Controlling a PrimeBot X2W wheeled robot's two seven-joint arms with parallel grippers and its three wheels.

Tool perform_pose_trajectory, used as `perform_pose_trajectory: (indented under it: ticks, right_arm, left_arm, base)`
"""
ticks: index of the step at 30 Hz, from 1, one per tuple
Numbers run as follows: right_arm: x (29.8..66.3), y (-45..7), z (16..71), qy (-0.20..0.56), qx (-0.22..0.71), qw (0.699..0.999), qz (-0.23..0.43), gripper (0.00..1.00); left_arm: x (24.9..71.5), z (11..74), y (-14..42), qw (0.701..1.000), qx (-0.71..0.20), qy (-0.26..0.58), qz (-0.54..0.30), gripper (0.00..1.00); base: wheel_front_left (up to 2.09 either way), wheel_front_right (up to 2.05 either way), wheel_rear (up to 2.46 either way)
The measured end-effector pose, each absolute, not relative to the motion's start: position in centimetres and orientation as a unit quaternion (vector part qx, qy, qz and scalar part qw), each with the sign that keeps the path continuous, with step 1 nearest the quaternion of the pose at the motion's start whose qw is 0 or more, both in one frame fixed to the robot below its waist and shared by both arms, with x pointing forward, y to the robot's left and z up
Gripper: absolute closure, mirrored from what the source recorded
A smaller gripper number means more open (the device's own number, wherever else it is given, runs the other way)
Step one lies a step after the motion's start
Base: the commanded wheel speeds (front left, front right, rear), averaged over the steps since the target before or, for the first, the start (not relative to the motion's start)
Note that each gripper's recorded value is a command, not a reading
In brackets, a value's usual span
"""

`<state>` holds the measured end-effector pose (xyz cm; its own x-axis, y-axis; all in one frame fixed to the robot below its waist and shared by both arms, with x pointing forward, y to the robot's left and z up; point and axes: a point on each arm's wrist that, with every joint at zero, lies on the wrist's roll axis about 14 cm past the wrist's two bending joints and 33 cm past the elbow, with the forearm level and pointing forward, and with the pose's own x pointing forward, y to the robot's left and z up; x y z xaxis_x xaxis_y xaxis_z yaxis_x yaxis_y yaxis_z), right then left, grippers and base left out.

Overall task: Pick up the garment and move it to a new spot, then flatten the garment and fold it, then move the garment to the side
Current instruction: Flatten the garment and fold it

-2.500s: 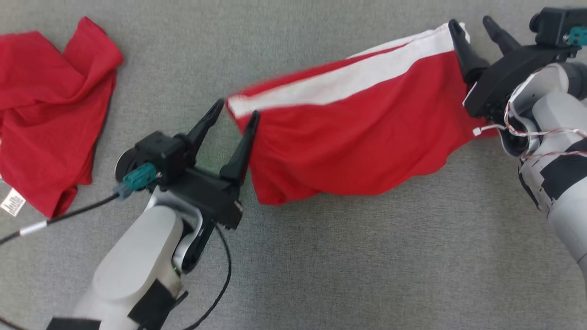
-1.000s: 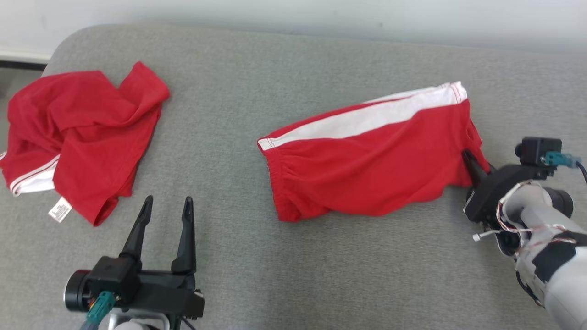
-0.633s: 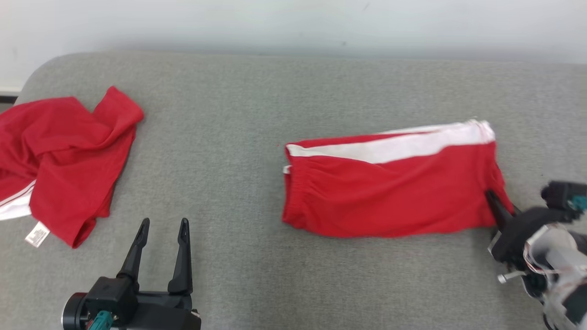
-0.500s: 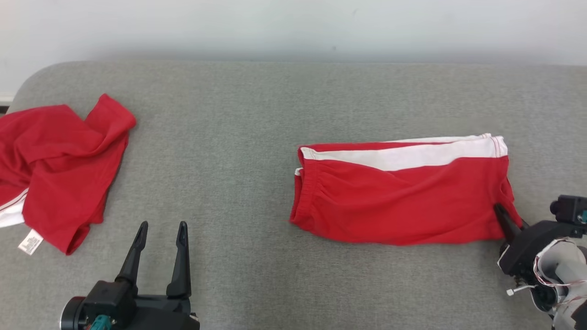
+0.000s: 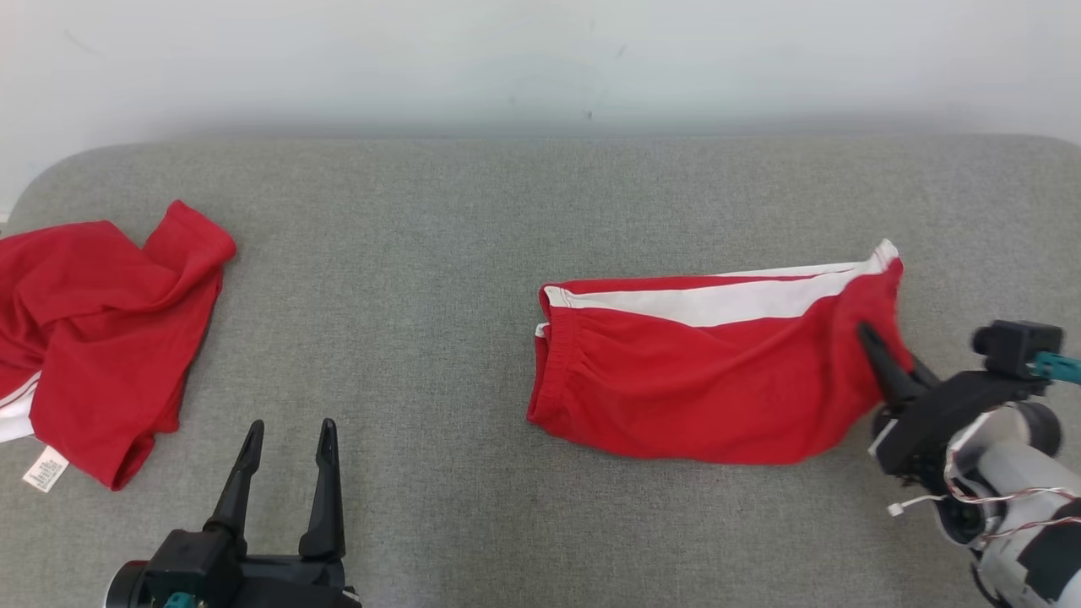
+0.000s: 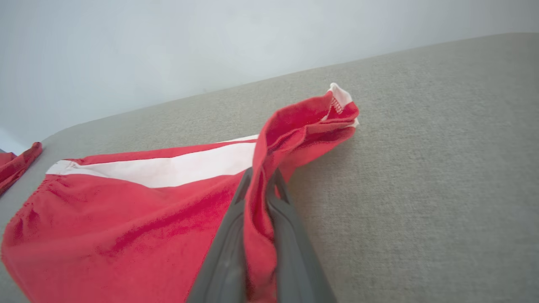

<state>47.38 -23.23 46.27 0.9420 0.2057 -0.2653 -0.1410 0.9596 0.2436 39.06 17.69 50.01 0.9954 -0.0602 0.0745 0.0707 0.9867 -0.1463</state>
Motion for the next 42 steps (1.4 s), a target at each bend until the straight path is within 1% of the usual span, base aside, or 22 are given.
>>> perform_pose_trajectory:
  ticks: [8, 14, 18, 25, 34, 35, 36, 42]
  right_arm:
    - [47.4, -16.2, 48.9, 0.114, 0.114, 0.969, 0.189, 1.00]
    - [46.8, -10.4, 49.5, 0.120, 0.117, 0.951, 0.261, 1.00]
    - [46.2, -7.0, 49.2, 0.130, 0.124, 0.938, 0.295, 1.00]
    - [45.2, -3.0, 47.5, 0.157, 0.139, 0.923, 0.323, 1.00]
    - [44.2, -0.8, 44.9, 0.192, 0.147, 0.915, 0.323, 1.00]
    - [44.0, -0.6, 44.9, 0.192, 0.150, 0.914, 0.324, 0.53]
    - [43.9, -0.5, 44.9, 0.189, 0.151, 0.915, 0.324, 0.00]
    - [44.0, -1.2, 46.5, 0.149, 0.164, 0.923, 0.314, 0.00]
  left_arm:
    - [38.2, 50.4, 18.2, 0.996, -0.074, -0.041, -0.024, 0.00]
    - [37.6, 50.7, 18.9, 0.996, -0.073, -0.045, -0.013, 0.00]
    - [37.3, 50.7, 19.5, 0.996, -0.075, -0.045, -0.005, 0.00]
    - [37.2, 50.4, 19.9, 0.996, -0.078, -0.040, 0.003, 0.00]
    - [37.5, 50.0, 19.9, 0.996, -0.082, -0.035, 0.003, 0.00]
    - [37.5, 50.1, 19.9, 0.996, -0.082, -0.035, 0.003, 0.00]
    - [37.6, 50.1, 19.9, 0.996, -0.082, -0.036, 0.003, 0.00]
    - [37.6, 50.4, 19.7, 0.996, -0.080, -0.040, 0.000, 0.00]
  base:
    - [0.00, 0.00, 0.00]
    - [0.00, 0.00, 0.00]
    - [0.00, 0.00, 0.00]
    - [0.00, 0.00, 0.00]
    - [0.00, 0.00, 0.00]
    - [0.00, 0.00, 0.00]
    - [0.00, 0.00, 0.00]
    - [0.00, 0.00, 0.00]
